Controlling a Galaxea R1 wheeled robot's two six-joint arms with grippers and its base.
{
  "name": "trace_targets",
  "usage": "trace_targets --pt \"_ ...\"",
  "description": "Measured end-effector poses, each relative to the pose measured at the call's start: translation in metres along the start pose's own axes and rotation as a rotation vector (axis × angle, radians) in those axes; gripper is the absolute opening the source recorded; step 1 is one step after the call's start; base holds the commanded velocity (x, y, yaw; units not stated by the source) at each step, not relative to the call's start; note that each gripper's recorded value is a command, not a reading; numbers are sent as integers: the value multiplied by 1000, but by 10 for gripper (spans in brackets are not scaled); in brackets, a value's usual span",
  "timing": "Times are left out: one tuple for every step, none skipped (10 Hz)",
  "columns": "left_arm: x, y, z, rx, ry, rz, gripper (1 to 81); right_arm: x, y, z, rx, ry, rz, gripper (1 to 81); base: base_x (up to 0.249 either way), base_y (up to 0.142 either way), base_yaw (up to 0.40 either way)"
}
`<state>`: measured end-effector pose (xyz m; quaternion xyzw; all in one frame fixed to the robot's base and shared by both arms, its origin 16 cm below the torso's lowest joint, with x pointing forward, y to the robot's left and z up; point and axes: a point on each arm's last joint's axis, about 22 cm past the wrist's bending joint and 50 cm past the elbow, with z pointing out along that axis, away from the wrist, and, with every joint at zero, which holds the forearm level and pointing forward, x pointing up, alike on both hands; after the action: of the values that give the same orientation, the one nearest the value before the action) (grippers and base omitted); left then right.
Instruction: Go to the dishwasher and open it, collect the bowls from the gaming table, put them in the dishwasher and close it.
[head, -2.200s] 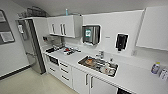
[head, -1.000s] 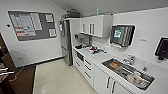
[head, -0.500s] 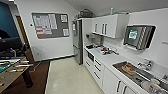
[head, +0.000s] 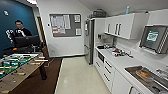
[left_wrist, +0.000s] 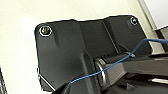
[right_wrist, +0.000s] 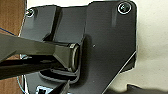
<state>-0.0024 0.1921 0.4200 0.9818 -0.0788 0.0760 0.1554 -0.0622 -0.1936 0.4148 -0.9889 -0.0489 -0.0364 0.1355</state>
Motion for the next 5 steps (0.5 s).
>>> trace_targets --pt "0 0 0 0 0 0 811 0 1 0 -1 0 0 811 0 0 350" --pt "0 0 0 0 0 0 811 -1 1 0 -1 -1 0 811 0 0 350" --pt "-1 0 0 0 -1 0 811 0 1 0 -1 -1 0 811 0 0 350" --pt "2 -1 0 1 2 1 811 -2 0 0 -1 -3 1 811 0 0 350" --pt "2 0 0 0 2 2 811 -2 0 0 -1 -3 1 811 0 0 350"
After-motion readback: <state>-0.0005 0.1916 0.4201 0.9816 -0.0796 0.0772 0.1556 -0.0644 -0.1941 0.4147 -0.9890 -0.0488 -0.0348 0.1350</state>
